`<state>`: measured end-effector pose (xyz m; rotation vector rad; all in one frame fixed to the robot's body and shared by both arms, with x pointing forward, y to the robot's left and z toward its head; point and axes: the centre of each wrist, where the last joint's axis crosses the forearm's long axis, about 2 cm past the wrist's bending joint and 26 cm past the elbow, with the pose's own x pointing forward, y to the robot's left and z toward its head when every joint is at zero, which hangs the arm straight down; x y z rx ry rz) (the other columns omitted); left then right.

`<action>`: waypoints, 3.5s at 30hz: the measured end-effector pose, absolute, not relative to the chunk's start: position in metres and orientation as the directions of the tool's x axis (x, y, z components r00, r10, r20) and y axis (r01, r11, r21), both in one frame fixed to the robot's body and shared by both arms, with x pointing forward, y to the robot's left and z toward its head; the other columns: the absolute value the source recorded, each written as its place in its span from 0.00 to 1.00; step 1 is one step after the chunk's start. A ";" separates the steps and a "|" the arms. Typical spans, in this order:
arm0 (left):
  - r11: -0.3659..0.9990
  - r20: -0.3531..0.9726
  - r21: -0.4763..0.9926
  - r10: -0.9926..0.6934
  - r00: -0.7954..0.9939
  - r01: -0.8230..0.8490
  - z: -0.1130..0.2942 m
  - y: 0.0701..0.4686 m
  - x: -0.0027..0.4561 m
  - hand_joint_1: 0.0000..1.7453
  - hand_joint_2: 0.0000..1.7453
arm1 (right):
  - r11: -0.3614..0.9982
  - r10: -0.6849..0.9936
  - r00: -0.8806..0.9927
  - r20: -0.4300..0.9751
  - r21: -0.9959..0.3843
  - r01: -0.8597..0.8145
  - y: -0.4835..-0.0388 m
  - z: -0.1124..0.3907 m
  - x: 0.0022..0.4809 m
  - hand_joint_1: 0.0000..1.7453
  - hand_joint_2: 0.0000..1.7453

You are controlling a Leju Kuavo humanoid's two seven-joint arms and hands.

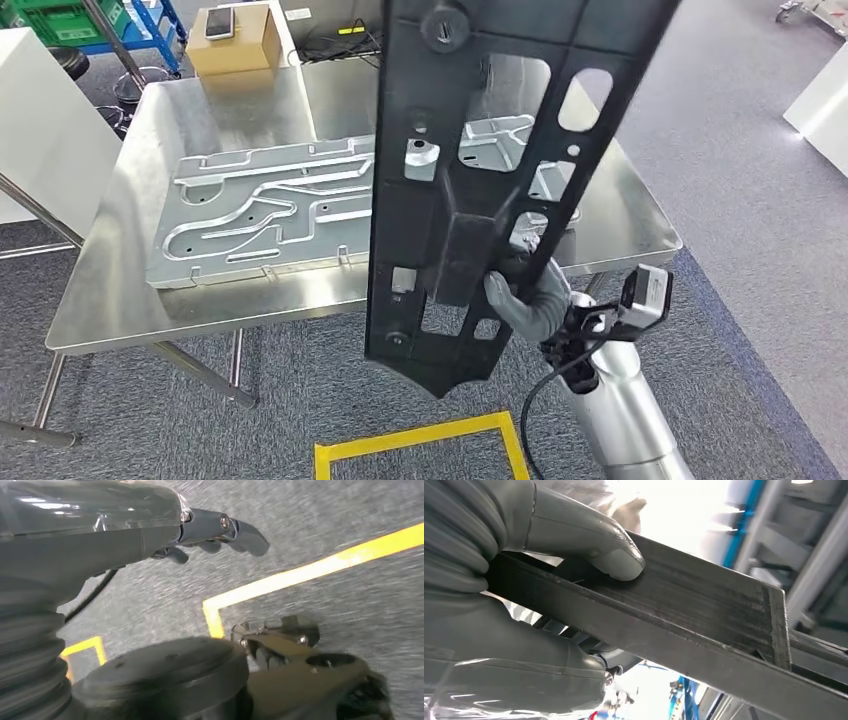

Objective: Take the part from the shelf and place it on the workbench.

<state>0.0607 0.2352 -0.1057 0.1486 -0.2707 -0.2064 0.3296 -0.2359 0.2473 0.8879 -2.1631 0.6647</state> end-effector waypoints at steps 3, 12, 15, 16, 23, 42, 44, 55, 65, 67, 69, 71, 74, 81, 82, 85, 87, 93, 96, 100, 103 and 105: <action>0.967 0.253 0.172 -0.230 0.940 0.190 -0.105 0.235 0.063 0.00 1.00 | 0.647 -0.324 -0.581 0.747 -0.273 -0.712 -0.246 0.288 0.359 1.00 1.00; 0.962 0.259 0.181 -0.246 0.934 0.204 -0.105 0.239 0.066 0.00 1.00 | 0.709 -0.009 -0.765 0.644 -0.535 -0.459 -0.264 0.447 0.431 1.00 1.00; 0.962 0.266 0.178 -0.251 0.931 0.208 -0.105 0.239 0.068 0.00 1.00 | 0.723 0.121 -0.800 0.587 -0.605 -0.334 -0.266 0.510 0.446 1.00 1.00; 0.962 0.268 0.173 -0.251 0.930 0.210 -0.105 0.238 0.068 0.00 1.00 | 0.727 0.211 -0.803 0.557 -0.638 -0.252 -0.266 0.524 0.451 1.00 1.00; 0.962 0.301 0.127 -0.271 0.914 0.243 -0.104 0.231 0.071 0.00 1.00 | -0.004 0.927 -0.269 -0.262 -0.722 0.691 -0.235 0.521 0.480 1.00 1.00; 0.958 0.331 0.138 -0.283 0.900 0.251 -0.103 0.228 0.073 0.00 1.00 | -0.211 0.915 -0.275 -0.295 -0.931 0.298 -0.223 0.238 0.478 1.00 1.00; 0.957 0.333 0.145 -0.285 0.899 0.250 -0.103 0.228 0.072 0.00 1.00 | -0.215 0.916 -0.278 -0.289 -0.939 0.268 -0.224 0.225 0.473 1.00 1.00; 0.953 0.349 0.172 -0.296 0.889 0.250 -0.104 0.229 0.067 0.00 0.25 | -0.221 0.923 -0.265 -0.278 -0.948 0.228 -0.224 0.216 0.470 0.00 0.00; 0.973 0.305 0.149 -0.215 0.928 0.176 -0.103 0.230 0.072 0.00 0.00 | -0.283 0.914 -0.235 -0.332 -0.934 0.219 -0.223 0.233 0.478 0.00 0.00; 0.975 0.304 0.137 -0.209 0.930 0.174 -0.103 0.229 0.072 0.00 0.00 | -0.300 0.913 -0.209 -0.350 -0.924 0.238 -0.227 0.245 0.483 0.00 0.00; 0.978 0.301 0.123 -0.199 0.933 0.169 -0.103 0.229 0.072 0.00 0.00 | -0.323 0.910 -0.180 -0.374 -0.910 0.260 -0.233 0.262 0.489 0.00 0.00; 0.980 0.297 0.112 -0.191 0.935 0.165 -0.104 0.230 0.070 0.00 0.00 | -0.351 0.904 -0.146 -0.403 -0.892 0.286 -0.244 0.285 0.497 0.00 0.00; 0.981 0.296 0.101 -0.187 0.937 0.164 -0.104 0.231 0.070 0.00 0.00 | -0.385 0.899 -0.076 -0.431 -0.862 0.330 -0.265 0.331 0.509 0.00 0.00; 0.982 0.291 0.089 -0.188 0.938 0.169 -0.104 0.231 0.070 0.00 0.00 | -0.448 0.879 0.039 -0.475 -0.795 0.409 -0.304 0.411 0.517 0.00 0.00; 0.982 0.291 0.087 -0.188 0.938 0.169 -0.104 0.231 0.070 0.00 0.00 | -0.449 0.879 0.049 -0.475 -0.788 0.421 -0.306 0.418 0.517 0.00 0.00; 0.982 0.296 0.081 -0.189 0.937 0.172 -0.104 0.230 0.071 0.00 0.00 | -0.468 0.870 0.079 -0.486 -0.766 0.441 -0.312 0.432 0.516 0.00 0.00; 0.981 0.303 0.077 -0.191 0.934 0.175 -0.104 0.230 0.073 0.00 0.00 | -0.489 0.860 0.104 -0.499 -0.750 0.445 -0.321 0.441 0.516 0.00 0.00; 0.981 0.321 0.076 -0.192 0.927 0.177 -0.103 0.231 0.078 0.00 0.00 | -0.502 0.857 0.163 -0.488 -0.722 0.476 -0.370 0.476 0.507 0.00 0.00; 0.981 0.336 0.077 -0.193 0.922 0.177 -0.102 0.231 0.083 0.00 0.00 | -0.435 0.894 0.152 -0.421 -0.736 0.519 -0.399 0.476 0.500 0.00 0.00; 0.981 0.345 0.079 -0.194 0.918 0.178 -0.101 0.231 0.088 0.00 0.00 | -0.365 0.928 0.164 -0.334 -0.733 0.574 -0.443 0.479 0.485 0.00 0.00; 0.981 0.344 0.080 -0.192 0.919 0.175 -0.101 0.231 0.089 0.00 0.00 | -0.361 0.931 0.181 -0.317 -0.723 0.588 -0.461 0.473 0.477 0.00 0.00; 0.982 0.345 0.081 -0.186 0.920 0.168 -0.101 0.231 0.090 0.00 0.00 | -0.348 0.936 0.189 -0.296 -0.708 0.615 -0.474 0.461 0.469 0.00 0.00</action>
